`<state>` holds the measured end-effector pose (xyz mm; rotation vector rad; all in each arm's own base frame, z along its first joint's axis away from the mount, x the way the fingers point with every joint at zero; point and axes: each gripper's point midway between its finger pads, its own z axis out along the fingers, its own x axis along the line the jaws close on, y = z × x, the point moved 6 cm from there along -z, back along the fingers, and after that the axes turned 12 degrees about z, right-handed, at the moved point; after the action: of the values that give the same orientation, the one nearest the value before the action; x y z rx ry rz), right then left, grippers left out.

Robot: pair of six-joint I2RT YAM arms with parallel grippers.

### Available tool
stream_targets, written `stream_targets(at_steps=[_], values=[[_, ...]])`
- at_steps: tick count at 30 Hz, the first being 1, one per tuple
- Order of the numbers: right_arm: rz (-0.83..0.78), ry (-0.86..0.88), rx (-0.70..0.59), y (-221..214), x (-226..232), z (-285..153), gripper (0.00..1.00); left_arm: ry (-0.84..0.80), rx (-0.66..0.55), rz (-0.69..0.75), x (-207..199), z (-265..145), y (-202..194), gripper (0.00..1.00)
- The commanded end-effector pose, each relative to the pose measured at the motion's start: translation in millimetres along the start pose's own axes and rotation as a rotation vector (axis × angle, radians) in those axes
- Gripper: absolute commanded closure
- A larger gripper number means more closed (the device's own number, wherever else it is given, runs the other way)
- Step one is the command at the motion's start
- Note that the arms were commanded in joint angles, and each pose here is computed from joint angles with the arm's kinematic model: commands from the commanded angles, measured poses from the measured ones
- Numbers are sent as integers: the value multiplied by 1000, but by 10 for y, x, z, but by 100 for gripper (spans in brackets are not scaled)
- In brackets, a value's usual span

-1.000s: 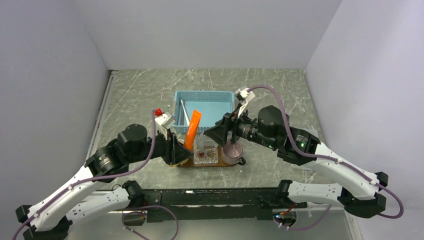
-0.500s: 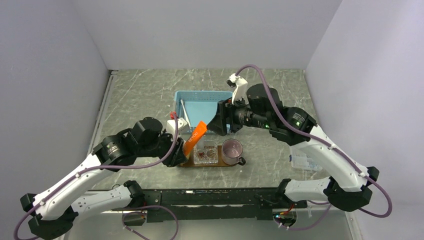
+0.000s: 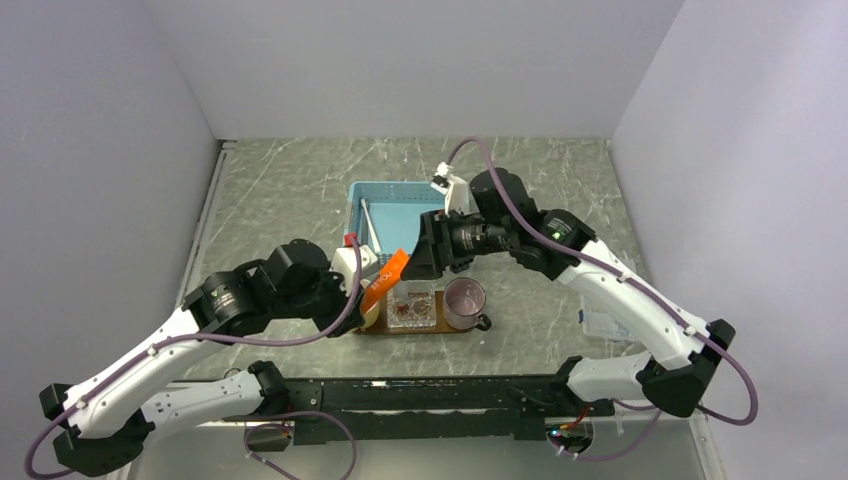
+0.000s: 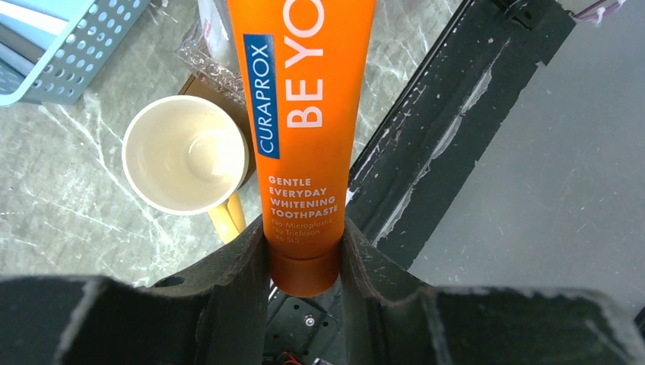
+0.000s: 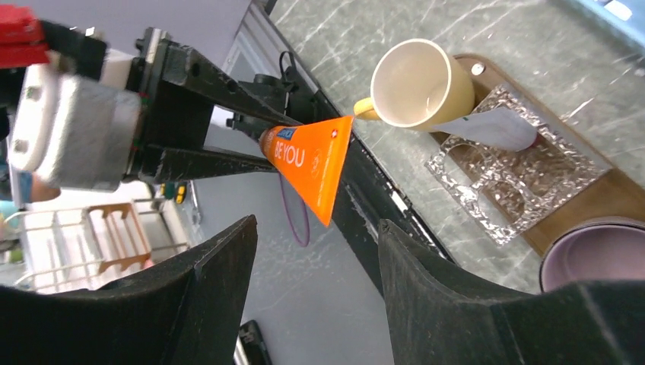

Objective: Prepare toiletry sets of a toothbrush and toothpaste on the tray

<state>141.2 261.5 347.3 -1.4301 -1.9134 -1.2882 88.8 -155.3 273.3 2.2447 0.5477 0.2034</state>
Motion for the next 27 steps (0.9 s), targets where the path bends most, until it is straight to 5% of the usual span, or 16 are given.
stream_targets(at_steps=[1,16,27], values=[[38,98,45,38,74,165,39,28,-44,54,15,-33,38,100],[99,205,97,34,94,381,48,26,-50,76,-25,-39,13,100],[107,200,115,25,72,412,76,39,-42,81,-15,-32,25,100]])
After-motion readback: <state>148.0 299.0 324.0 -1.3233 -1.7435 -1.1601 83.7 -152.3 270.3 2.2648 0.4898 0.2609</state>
